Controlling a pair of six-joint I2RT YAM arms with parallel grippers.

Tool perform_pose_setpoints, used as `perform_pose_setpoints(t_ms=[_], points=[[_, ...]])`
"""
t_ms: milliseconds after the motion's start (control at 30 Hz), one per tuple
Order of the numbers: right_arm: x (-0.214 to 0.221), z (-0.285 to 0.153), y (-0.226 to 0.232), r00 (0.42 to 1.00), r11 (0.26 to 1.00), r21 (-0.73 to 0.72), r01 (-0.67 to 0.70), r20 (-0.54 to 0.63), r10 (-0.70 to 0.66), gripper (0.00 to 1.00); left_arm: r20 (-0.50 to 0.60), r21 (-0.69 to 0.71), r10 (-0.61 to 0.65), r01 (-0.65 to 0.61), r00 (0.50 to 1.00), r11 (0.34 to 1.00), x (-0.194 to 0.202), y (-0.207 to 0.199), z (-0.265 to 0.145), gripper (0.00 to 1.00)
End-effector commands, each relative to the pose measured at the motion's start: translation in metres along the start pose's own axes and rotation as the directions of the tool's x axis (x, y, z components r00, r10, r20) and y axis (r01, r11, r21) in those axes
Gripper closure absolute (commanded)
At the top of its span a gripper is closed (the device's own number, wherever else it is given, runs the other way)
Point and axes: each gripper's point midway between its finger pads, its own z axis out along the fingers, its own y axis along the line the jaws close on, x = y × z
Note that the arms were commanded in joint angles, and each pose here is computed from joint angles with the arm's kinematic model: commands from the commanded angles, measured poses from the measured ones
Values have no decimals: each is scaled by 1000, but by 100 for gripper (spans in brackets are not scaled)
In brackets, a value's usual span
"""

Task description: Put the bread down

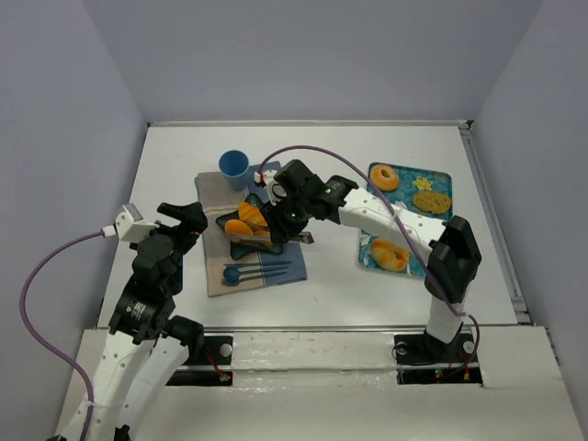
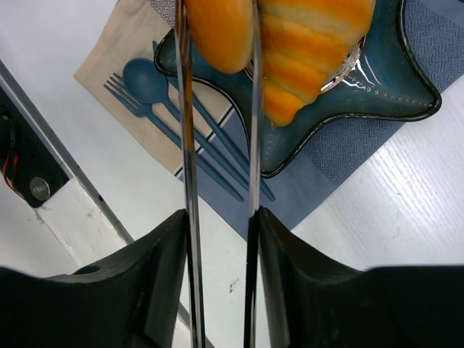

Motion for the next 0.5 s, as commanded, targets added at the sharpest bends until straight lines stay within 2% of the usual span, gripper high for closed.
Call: perform_pose_setpoints(t_ms=[0, 233, 467], points=[[-16, -27, 11, 995, 998, -30, 63, 75, -61, 48, 45, -7, -28, 28, 999, 1000, -9, 1, 1, 1], [-27, -35, 15, 991, 995, -42, 92, 105, -87, 44, 47, -12, -26, 27, 999, 1000, -9, 2, 1, 1], [-46, -48, 15, 982, 995, -12, 103, 160, -99, 44, 48, -11, -28, 29, 998, 1000, -9, 2, 0, 1]])
